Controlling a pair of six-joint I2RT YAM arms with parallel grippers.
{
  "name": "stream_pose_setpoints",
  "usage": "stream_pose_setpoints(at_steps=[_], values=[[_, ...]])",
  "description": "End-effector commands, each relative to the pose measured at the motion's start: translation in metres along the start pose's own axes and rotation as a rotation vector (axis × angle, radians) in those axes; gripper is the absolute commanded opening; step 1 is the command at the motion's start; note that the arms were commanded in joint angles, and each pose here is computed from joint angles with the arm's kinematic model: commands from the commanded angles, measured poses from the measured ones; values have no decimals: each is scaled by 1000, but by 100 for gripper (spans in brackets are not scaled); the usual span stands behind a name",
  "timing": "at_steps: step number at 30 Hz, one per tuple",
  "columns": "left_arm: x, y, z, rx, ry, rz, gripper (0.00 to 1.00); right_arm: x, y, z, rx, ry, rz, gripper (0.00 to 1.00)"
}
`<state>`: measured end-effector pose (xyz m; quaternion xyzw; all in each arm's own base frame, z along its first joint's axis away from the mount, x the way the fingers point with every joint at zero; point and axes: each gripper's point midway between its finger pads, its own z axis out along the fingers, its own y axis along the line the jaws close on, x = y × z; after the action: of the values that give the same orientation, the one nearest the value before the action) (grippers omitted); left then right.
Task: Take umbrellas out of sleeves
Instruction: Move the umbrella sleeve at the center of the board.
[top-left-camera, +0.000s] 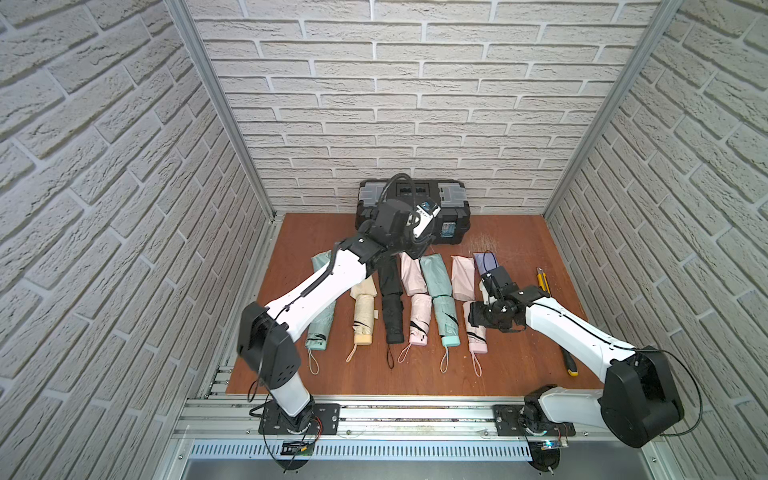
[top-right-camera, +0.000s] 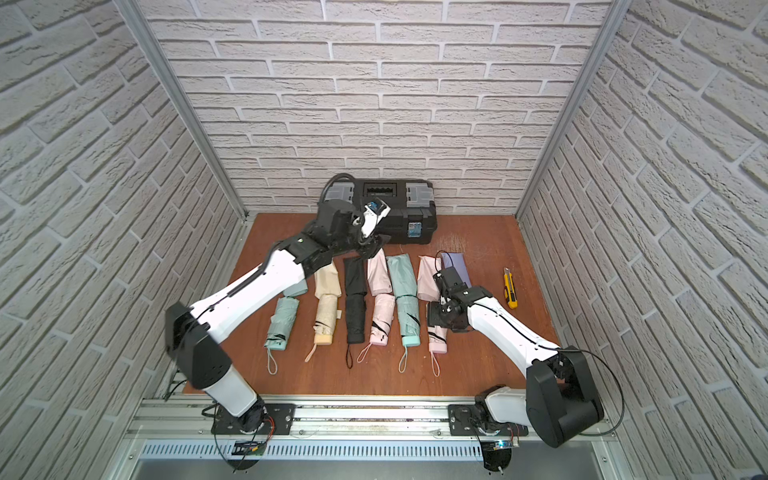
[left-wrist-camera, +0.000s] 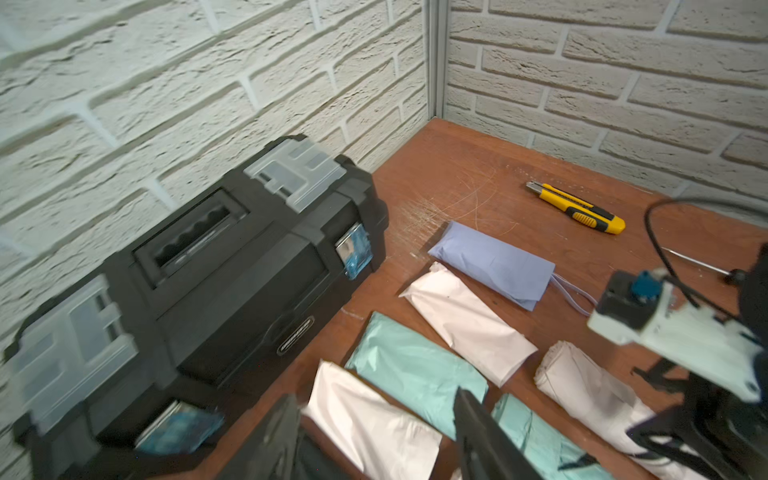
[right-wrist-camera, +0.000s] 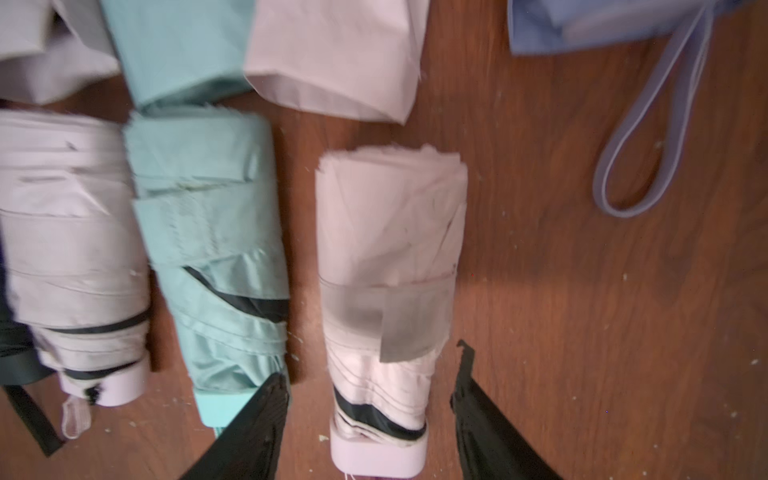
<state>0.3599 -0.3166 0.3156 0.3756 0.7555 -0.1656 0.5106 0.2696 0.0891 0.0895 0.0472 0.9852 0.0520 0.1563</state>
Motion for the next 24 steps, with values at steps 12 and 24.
stream_pose_setpoints(at_steps=[12, 24], values=[[61, 4, -66, -32, -24, -40, 65, -55, 9, 27, 91, 60, -17, 46], [60, 12, -79, -6, -66, -91, 65, -84, -6, 62, 236, 102, -14, 45]])
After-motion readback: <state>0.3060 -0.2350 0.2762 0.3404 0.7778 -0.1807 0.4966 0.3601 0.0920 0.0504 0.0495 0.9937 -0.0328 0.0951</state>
